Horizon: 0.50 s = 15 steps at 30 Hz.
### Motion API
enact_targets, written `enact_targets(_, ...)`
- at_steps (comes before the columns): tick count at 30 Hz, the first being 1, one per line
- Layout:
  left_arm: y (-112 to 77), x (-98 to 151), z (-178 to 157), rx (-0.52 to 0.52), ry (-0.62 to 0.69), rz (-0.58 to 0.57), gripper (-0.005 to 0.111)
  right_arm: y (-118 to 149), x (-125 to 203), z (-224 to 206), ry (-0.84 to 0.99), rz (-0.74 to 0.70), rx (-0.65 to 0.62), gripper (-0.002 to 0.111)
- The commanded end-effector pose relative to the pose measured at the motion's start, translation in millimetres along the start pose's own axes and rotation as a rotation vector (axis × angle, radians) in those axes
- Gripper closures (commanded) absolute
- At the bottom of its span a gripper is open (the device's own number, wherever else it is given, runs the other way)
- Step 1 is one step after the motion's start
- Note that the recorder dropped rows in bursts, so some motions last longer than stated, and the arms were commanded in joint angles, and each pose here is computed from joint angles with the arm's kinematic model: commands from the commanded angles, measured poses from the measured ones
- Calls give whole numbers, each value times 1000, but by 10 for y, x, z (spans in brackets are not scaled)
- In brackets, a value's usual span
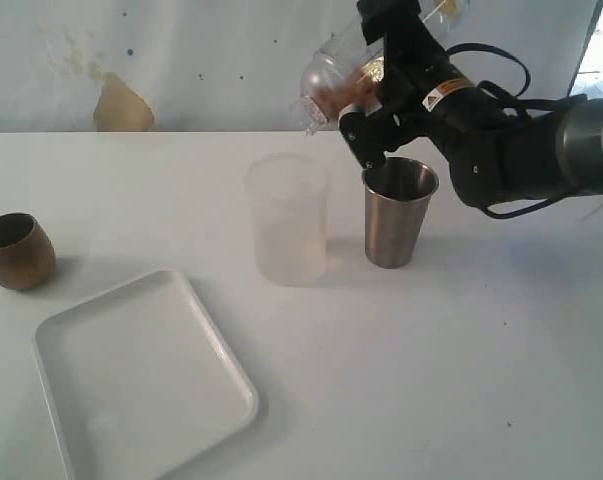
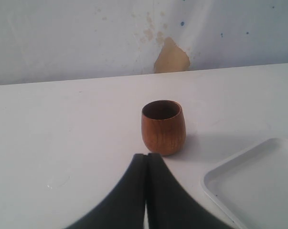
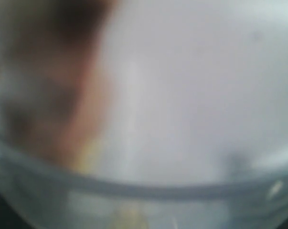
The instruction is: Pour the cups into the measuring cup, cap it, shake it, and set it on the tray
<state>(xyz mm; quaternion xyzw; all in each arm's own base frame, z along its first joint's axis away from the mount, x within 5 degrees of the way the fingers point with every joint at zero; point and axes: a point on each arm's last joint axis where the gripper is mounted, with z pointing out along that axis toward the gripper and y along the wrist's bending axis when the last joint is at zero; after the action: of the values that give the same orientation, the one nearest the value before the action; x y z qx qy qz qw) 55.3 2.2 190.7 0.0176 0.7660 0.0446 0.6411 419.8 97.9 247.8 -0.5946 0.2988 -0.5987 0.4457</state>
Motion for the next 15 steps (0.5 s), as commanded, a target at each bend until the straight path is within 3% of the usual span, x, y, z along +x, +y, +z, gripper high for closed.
enact_targets(1,0,7,0,-1,-6,1,107,-49,118,3,82,78,-1,108)
enact_targets(4,0,7,0,-1,-6,1,107,-8,76,3,45,79,-51,108)
enact_targets(5,0,7,0,-1,-6,1,107,89,-21,2,-43,82,-197,108)
enact_targets(8,0,7,0,-1,-6,1,107,70,-41,95,-85,163,-316,108)
enact_targets(12,0,7,0,-1,-6,1,107,-179,285,183,273,413,-127,108)
enact_targets(15,0,7,0,-1,-6,1,107,-209,456,150,355,493,-127,108)
